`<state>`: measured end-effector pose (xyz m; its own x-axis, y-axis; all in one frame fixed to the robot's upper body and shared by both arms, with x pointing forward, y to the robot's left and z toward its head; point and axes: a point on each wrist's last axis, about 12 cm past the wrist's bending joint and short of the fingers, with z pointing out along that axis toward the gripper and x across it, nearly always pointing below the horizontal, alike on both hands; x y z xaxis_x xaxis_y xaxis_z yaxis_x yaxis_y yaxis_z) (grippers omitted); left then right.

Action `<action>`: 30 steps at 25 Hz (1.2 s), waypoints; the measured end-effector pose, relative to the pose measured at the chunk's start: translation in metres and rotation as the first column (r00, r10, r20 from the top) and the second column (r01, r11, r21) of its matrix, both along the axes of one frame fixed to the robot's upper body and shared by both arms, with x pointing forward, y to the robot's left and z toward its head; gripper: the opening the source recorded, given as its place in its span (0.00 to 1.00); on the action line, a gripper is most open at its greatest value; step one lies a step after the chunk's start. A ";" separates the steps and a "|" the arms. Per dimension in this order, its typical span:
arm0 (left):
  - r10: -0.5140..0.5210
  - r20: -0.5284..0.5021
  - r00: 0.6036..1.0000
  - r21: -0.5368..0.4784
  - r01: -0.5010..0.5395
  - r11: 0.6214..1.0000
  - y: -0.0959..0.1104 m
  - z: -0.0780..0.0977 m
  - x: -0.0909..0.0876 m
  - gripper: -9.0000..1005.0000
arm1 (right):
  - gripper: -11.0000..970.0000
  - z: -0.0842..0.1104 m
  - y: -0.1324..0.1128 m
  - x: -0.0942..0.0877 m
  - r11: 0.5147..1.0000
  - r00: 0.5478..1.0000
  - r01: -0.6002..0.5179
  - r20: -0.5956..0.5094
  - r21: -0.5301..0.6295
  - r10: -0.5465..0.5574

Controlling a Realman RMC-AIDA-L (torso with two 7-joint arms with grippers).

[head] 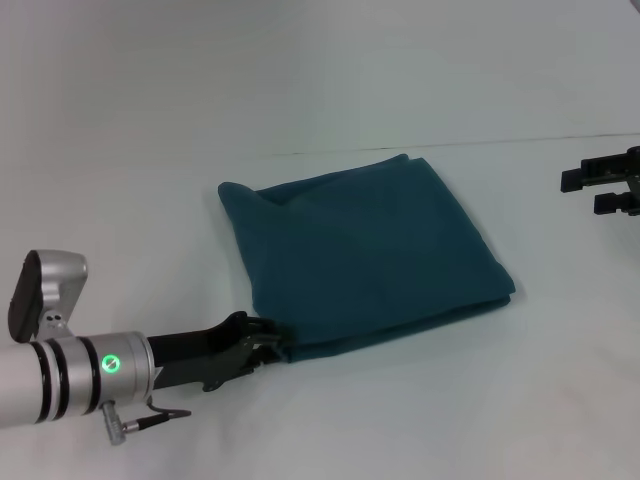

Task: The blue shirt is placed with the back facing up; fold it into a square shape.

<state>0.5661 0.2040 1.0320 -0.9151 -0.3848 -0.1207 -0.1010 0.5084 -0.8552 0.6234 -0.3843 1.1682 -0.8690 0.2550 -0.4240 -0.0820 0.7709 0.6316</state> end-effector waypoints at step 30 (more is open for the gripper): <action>0.049 0.013 0.999 -0.036 -0.048 0.998 0.056 0.000 -0.031 0.04 | 0.82 -0.003 0.000 -0.003 1.000 1.000 -0.002 -0.015 0.006 0.002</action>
<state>0.5353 0.2599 1.0317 -0.8936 -0.4329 -0.1186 -0.1128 0.4724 -0.8741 0.6202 -0.3846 1.1650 -0.8760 0.2556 -0.4091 -0.0737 0.7672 0.6371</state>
